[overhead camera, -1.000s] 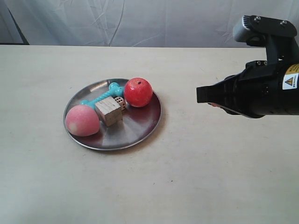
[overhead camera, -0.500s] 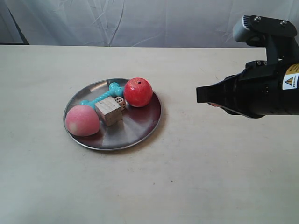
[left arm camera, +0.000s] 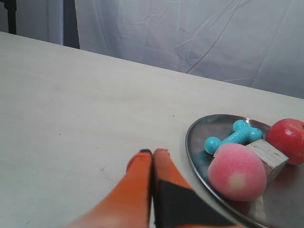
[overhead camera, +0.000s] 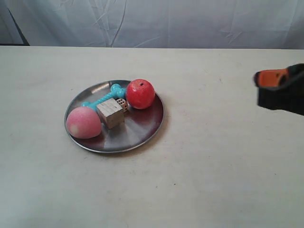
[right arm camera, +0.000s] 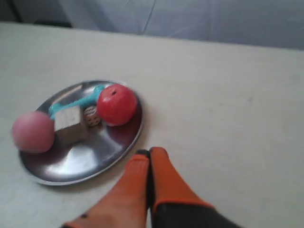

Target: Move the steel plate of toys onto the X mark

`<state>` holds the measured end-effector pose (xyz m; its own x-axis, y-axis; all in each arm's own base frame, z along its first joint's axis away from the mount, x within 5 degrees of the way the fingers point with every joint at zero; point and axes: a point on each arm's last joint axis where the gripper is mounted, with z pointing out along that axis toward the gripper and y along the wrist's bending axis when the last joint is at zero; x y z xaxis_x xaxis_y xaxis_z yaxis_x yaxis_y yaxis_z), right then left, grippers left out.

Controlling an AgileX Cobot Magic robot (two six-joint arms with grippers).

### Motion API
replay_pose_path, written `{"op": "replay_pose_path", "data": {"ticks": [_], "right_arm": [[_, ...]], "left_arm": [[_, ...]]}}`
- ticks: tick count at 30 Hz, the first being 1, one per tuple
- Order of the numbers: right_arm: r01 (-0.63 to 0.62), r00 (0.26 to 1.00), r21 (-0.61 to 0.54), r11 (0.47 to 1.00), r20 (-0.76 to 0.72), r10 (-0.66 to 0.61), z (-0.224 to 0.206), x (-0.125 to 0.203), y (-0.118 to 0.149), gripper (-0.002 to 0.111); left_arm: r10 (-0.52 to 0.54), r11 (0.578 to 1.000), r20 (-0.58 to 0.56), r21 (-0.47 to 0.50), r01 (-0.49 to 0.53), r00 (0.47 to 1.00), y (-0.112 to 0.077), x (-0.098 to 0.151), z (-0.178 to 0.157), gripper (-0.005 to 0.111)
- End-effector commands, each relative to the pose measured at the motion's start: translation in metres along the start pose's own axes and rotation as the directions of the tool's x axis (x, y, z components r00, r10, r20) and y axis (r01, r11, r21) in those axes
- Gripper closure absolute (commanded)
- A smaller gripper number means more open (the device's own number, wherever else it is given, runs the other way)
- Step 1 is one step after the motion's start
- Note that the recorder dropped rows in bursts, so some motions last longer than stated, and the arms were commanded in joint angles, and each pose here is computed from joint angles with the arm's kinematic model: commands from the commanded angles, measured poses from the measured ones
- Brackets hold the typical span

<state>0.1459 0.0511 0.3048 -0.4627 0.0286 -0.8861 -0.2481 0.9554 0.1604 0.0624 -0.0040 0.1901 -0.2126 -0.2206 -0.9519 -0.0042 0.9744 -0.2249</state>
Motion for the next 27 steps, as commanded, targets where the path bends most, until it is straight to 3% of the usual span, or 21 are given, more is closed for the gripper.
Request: {"op": "replay_pose_path", "data": {"ticks": [1,3,7,19,27], "right_arm": [[-0.031,0.974,0.11,0.993,0.225,0.006,-0.028,0.027,-0.024,0.108],[-0.056,0.954,0.151,0.987,0.3,0.008,-0.037,0.041,-0.031,0.108],[-0.08,0.948,0.197,0.977,0.317,0.014,-0.042,0.071,-0.037,0.108],[-0.056,0.985,0.226,0.973,0.169,0.018,-0.021,0.137,-0.047,0.108],[-0.017,0.989,0.235,0.972,0.148,-0.018,-0.021,0.14,-0.047,0.108]], "left_arm": [[0.001,1.0,0.011,-0.001,-0.001,1.0,0.0,0.0,0.0,0.106],[0.001,1.0,0.011,-0.001,-0.001,1.0,0.0,0.0,0.0,0.106],[0.001,1.0,0.011,-0.001,-0.001,1.0,0.0,0.0,0.0,0.106],[0.007,1.0,0.011,-0.002,-0.007,1.0,0.0,0.0,0.0,0.106],[0.007,1.0,0.011,-0.002,-0.007,1.0,0.0,0.0,0.0,0.106]]}}
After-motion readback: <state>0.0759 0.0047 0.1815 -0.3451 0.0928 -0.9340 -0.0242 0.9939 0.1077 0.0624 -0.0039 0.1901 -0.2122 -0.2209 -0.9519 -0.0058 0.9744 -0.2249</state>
